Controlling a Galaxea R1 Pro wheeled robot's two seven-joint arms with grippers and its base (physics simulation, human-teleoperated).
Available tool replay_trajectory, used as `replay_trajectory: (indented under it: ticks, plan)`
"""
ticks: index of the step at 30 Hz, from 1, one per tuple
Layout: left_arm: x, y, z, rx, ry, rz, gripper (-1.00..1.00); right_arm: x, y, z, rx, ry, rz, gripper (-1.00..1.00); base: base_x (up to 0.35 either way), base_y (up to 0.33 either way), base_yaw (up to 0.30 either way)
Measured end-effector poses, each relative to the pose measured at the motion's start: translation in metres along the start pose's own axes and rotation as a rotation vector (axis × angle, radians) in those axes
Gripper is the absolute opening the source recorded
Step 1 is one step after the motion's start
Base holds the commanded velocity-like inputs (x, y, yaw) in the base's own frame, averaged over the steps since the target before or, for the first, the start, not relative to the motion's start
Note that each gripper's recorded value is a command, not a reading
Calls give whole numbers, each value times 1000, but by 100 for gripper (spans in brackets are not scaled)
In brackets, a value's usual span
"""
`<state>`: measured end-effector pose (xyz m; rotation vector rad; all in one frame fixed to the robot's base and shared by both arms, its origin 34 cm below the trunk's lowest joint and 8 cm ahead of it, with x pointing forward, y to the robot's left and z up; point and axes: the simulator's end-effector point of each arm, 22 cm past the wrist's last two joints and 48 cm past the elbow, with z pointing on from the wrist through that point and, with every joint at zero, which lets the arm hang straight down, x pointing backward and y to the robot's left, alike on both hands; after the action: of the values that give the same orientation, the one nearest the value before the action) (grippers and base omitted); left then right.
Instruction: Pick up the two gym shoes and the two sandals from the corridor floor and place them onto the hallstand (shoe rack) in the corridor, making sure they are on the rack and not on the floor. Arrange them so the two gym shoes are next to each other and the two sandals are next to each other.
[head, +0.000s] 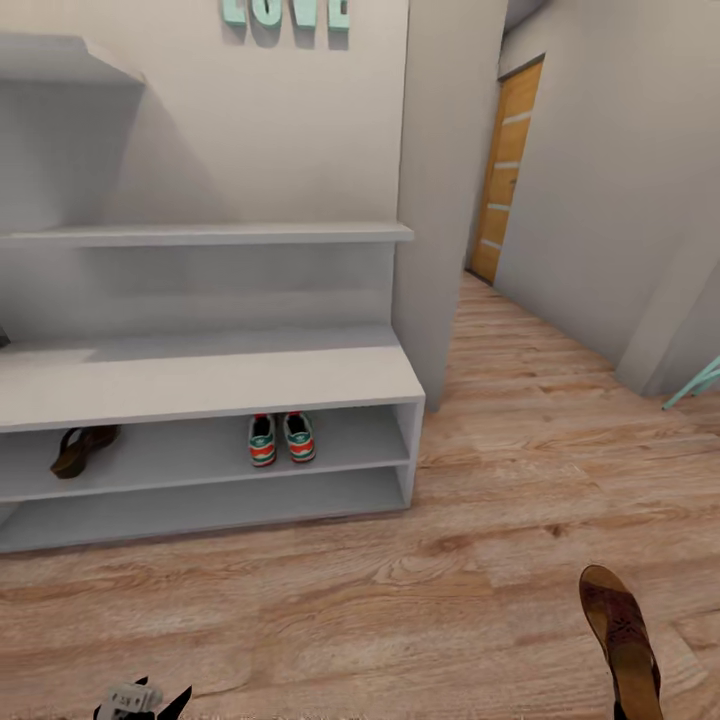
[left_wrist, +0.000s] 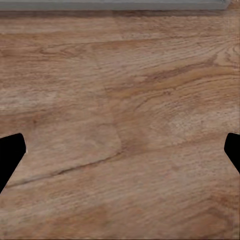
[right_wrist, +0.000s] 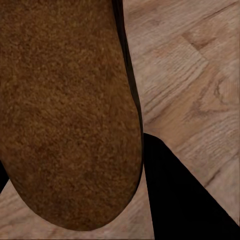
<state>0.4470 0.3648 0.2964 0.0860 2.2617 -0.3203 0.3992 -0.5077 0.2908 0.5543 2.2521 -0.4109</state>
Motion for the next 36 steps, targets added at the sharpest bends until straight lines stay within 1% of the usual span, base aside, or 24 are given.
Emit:
replay_trajectory:
  ticks: [13,36]
  plan:
    - [-2,3,0,-8,-7,-8,100,7,-1,-1,2,15,0,-100,-201,257,0]
    - [-6,2,1,-6,-16,-6,100,8,-1,-1,3,17,1,-100,-113,289,0]
